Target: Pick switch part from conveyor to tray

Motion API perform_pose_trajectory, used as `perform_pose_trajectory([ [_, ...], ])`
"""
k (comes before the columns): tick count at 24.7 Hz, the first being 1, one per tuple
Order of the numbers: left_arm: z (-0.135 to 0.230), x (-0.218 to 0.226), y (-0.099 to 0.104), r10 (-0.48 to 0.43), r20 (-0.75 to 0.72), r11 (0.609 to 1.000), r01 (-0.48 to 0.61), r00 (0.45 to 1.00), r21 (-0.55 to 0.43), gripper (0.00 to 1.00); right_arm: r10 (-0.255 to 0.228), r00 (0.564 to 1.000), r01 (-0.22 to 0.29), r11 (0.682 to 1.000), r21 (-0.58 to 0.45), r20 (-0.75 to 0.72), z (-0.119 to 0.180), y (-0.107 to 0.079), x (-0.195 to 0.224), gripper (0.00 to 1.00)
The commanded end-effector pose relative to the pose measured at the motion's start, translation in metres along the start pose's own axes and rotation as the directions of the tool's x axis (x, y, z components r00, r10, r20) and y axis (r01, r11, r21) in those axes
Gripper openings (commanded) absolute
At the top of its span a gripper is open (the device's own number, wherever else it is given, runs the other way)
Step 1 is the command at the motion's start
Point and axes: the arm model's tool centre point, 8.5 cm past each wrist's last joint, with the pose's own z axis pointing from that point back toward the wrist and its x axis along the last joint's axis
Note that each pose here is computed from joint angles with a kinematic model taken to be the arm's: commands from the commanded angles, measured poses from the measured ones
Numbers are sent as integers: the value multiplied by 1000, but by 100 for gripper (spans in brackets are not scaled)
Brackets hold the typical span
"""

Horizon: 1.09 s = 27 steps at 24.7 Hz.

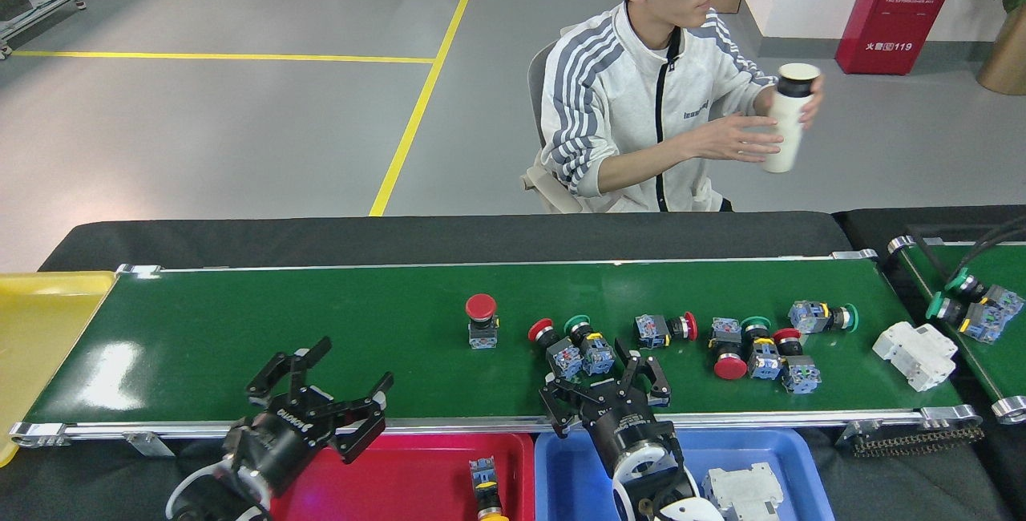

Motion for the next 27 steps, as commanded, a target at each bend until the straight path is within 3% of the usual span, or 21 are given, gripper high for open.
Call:
perform_pose_trajectory([
  [1,-18,1,7,2,-36,1000,-2,999,2,100,6,1000,-6,1000,-27,-23,-16,-17,3,75],
  [2,-24,2,11,1,-41,1000,-1,999,5,100,20,1000,-21,999,-29,-7,-20,-22,9,46],
  [3,-28,2,15,1,-44,1000,0,999,12,100,38,999,-38,999,-31,8,-23,-25,10,24],
  [6,-35,7,22,8,-38,1000,-7,999,23,100,37,998,-35,999,-38,50,-23,-28,14,7],
  [11,-51,17,19,20,-24,1000,-20,999,-2,100,35,997,-32,999,-42,72,-22,-28,18,2],
  [15,-60,9,21,23,-46,1000,-23,999,-10,98,17,992,-2,993,-119,122,-7,-44,29,2],
  [17,-63,5,22,18,-50,1000,-19,999,-15,86,17,980,17,986,-167,197,10,-52,39,2],
  [18,-65,2,21,7,-59,1000,-8,998,-22,74,21,970,26,982,-189,243,24,-53,44,2],
  [20,-68,-4,20,-16,-81,1000,14,997,-23,61,42,941,29,979,-203,337,53,-44,55,2],
  [22,-69,-8,18,-20,-88,1000,18,996,-21,39,69,899,24,978,-205,432,79,-35,70,2],
  [24,-67,-13,18,-22,-95,1000,20,995,-24,19,84,856,20,981,-195,510,103,-24,85,14],
  [25,-66,-15,18,-18,-99,1000,16,995,-22,11,83,834,20,984,-180,545,114,-16,96,43],
  [26,-66,-15,19,-14,-101,1000,12,995,-19,8,80,822,20,986,-168,564,122,-9,105,84],
  [27,-65,-16,19,-9,-102,1000,7,995,-16,6,80,810,18,987,-161,581,126,-6,113,99],
])
